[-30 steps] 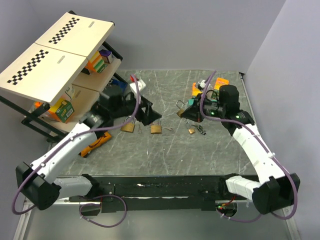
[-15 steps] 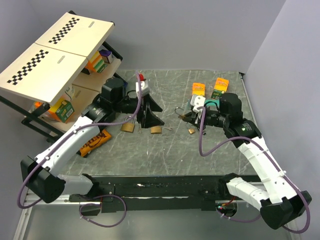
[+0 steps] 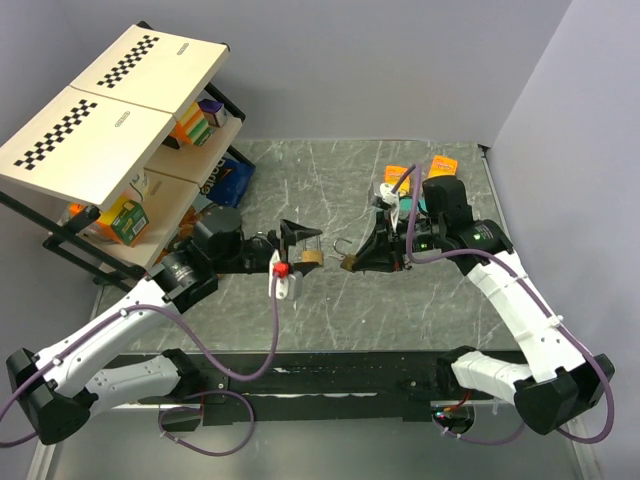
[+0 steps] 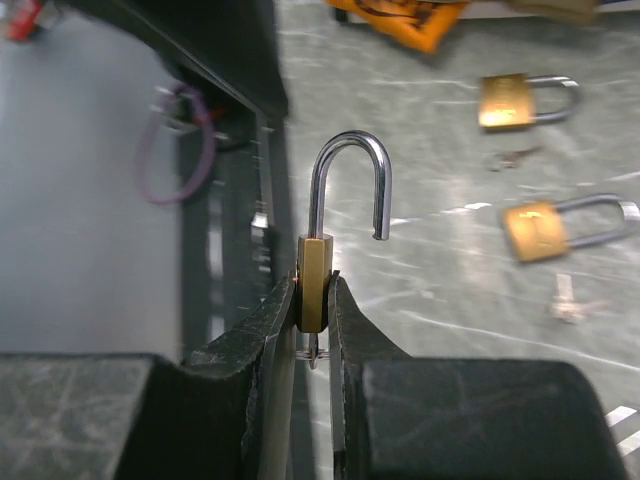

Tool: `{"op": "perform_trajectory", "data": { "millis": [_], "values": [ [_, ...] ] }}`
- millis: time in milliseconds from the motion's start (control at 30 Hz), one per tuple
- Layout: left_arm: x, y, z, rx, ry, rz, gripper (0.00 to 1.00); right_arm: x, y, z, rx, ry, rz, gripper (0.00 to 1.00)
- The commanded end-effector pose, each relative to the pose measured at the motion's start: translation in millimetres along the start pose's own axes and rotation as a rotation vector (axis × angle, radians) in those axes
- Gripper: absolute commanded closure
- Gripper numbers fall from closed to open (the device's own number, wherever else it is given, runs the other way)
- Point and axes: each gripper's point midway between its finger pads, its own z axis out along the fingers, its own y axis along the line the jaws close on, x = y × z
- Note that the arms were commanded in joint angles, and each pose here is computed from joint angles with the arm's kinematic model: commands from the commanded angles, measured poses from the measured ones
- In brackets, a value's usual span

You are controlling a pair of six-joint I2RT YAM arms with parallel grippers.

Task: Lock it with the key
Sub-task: Lock the lock.

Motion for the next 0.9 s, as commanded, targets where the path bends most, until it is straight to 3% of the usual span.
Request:
{"op": "perform_trajectory", "data": {
  "millis": [0,500,867],
  "values": [
    [-8.6,6.5,7.7,-0.005,-0.019,0.299,0.34,-14.7,32.8,0.7,-0.151,-0.054,0.095,1.00],
    [-37.6,-10.7,23.2,0.033,-0.113,0.310,0.45,-14.1,39.3,9.3,-0.190,-0.032,0.090,1.00],
    [-28.5,-14.3,30.7,0.079,-0.063,0.253,0.73,-12.3,40.8,10.5,-0.180,-0.007,0.035,1.00]
  ]
}}
